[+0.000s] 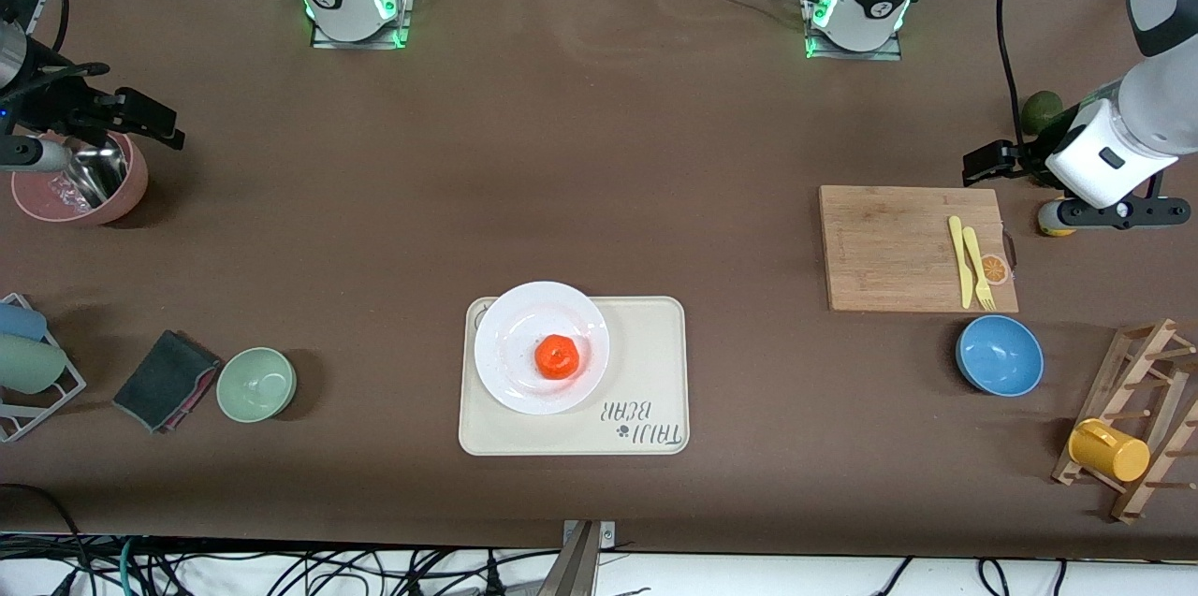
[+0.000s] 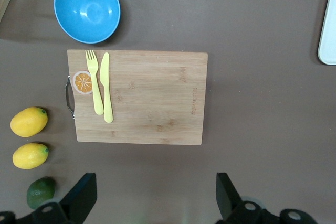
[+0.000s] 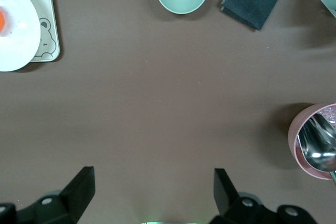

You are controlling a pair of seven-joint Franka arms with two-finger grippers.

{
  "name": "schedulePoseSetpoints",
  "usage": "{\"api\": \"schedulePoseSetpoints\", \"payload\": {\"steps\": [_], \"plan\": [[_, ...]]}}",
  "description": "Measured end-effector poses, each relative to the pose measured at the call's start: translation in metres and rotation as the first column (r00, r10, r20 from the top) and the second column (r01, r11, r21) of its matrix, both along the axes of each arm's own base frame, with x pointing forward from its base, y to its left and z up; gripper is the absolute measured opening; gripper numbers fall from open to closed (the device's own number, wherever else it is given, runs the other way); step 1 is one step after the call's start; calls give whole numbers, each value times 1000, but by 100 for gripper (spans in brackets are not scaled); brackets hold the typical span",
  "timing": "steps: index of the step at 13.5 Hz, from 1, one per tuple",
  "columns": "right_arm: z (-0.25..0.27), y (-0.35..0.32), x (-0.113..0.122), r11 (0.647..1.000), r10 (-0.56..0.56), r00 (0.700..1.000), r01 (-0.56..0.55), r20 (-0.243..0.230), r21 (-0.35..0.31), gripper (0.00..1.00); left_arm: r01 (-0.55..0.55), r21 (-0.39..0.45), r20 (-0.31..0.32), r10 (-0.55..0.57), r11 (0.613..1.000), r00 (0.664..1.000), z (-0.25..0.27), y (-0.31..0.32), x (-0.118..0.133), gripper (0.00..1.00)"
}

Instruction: Place orange and plate with both arms

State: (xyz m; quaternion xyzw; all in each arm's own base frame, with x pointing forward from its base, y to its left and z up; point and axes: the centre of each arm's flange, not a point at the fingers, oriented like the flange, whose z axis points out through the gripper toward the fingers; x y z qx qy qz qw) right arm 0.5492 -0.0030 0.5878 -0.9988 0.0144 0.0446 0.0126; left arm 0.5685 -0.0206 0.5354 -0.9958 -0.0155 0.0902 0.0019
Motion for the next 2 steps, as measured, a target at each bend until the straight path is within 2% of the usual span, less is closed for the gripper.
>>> {"api": "schedulePoseSetpoints", "payload": {"steps": [2], "plan": [[-4, -1, 1, 1000, -1, 1000, 1, -26, -2, 100, 0, 0, 0, 0, 1000, 1000, 0, 0, 0, 100]]}}
